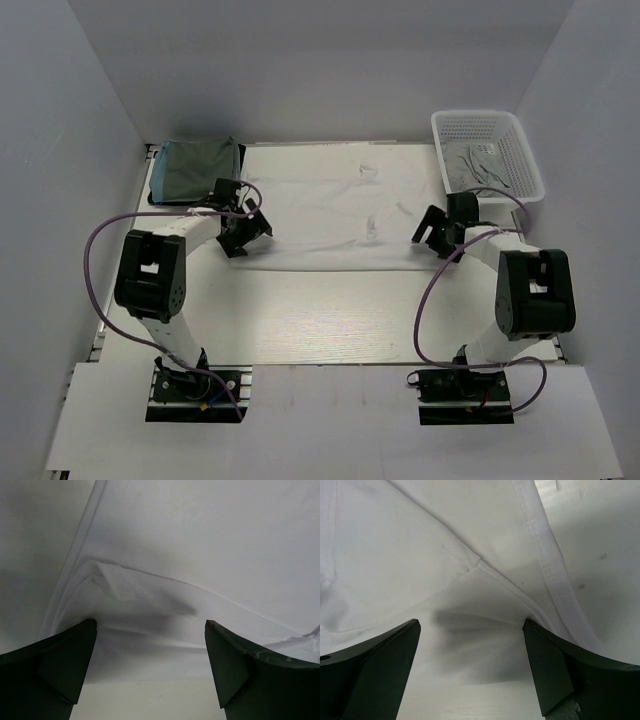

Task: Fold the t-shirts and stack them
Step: Fold the flattened tshirt in 1/3 of the way

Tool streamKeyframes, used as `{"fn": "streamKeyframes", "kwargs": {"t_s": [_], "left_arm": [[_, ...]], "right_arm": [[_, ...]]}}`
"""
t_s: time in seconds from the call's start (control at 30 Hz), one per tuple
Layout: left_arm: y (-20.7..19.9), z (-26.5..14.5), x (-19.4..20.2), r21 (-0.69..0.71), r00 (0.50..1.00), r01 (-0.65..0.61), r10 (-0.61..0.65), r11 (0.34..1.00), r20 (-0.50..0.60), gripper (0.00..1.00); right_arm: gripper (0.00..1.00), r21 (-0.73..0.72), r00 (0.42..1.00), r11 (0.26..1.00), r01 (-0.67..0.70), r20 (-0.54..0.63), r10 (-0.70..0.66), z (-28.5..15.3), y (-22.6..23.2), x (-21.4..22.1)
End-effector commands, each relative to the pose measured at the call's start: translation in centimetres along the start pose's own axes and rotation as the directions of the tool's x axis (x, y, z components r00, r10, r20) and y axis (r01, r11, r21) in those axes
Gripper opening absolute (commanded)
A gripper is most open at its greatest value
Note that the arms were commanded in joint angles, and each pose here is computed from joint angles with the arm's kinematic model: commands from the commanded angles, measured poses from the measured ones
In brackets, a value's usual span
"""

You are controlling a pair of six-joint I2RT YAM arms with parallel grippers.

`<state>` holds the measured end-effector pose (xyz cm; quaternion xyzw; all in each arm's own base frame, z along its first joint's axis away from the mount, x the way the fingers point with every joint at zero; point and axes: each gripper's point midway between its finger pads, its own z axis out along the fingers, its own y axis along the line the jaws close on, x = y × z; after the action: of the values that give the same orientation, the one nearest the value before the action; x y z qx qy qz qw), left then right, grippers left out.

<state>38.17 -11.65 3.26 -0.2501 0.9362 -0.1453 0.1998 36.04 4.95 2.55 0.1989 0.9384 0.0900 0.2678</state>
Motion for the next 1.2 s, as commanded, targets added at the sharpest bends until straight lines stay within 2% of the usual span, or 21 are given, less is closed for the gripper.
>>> {"fn": "streamKeyframes", "kwargs": {"t_s": [0.0, 0.2, 0.3, 0.43, 0.57, 0.63, 0.77, 0.9, 0.97, 1.0, 1.07, 1.17], "left_arm": [[4.4, -1.3, 2.6, -0.144, 0.999, 0.007, -0.011, 0.99, -0.03, 1.0], [6.8, -4.6, 6.9, -0.113, 0.999, 0.025, -0.028, 0.993, -0.026, 1.0], [7.8, -6.0, 8.2, -0.106, 0.999, 0.045, -0.047, 0.993, -0.016, 1.0], [6.8, -8.6, 7.7, -0.028, 0.998, 0.042, -0.04, 0.999, 0.05, 1.0], [4.9, -10.9, 4.9, 0.028, 0.986, 0.035, -0.039, 0.999, 0.162, 1.0], [5.1, -11.2, 3.4, -0.012, 0.977, 0.043, -0.039, 0.999, 0.211, 1.0], [3.7, -11.4, -0.8, -0.044, 0.96, 0.048, -0.034, 0.998, 0.279, 1.0], [2.6, -9.4, -3.0, -0.097, 0.964, 0.066, -0.039, 0.993, 0.262, 1.0], [1.6, -8.9, -5.1, -0.105, 0.954, 0.063, -0.029, 0.992, 0.298, 1.0], [2.4, -7.1, -5.5, -0.165, 0.957, 0.071, -0.02, 0.984, 0.29, 1.0], [1.7, -6.5, -7.7, -0.192, 0.944, 0.082, -0.015, 0.978, 0.33, 1.0], [0.2, -3.6, -10.0, -0.215, 0.949, 0.03, 0.04, 0.976, 0.314, 1.0]], "right_arm": [[0.9, 0.113, 0.977, 0.993, -0.029, -0.207, 0.052, -0.9, -4.2, 7.9], [0.9, 0.067, 0.963, 0.998, -0.017, -0.268, 0.034, -3.9, -5.5, 13.3], [0.9, 0.017, 0.97, 1.0, -0.022, -0.243, 0.025, -5.6, -5.3, 14.4], [0.9, -0.07, 0.983, 0.997, 0.019, -0.183, -0.032, -7.4, -4.1, 13.9], [0.9, -0.186, 0.991, 0.976, 0.113, -0.053, -0.124, -9.9, -1.2, 10.3], [0.9, -0.245, 0.988, 0.957, 0.153, 0.021, -0.153, -11.2, 0.7, 7.8], [0.9, -0.258, 0.979, 0.947, 0.192, 0.112, -0.168, -12.1, 2.8, 3.7], [0.9, -0.286, 0.973, 0.937, 0.203, 0.163, -0.162, -11.3, 5.3, -0.3], [0.9, -0.308, 0.97, 0.927, 0.212, 0.182, -0.161, -10.8, 6.7, -2.1], [0.9, -0.31, 0.969, 0.926, 0.218, 0.183, -0.167, -10.4, 7.3, -3.0], [0.9, -0.303, 0.962, 0.921, 0.244, 0.192, -0.192, -9.1, 8.4, -5.1], [0.9, -0.272, 0.96, 0.928, 0.255, 0.187, -0.209, -7.5, 9.1, -7.5]]}}
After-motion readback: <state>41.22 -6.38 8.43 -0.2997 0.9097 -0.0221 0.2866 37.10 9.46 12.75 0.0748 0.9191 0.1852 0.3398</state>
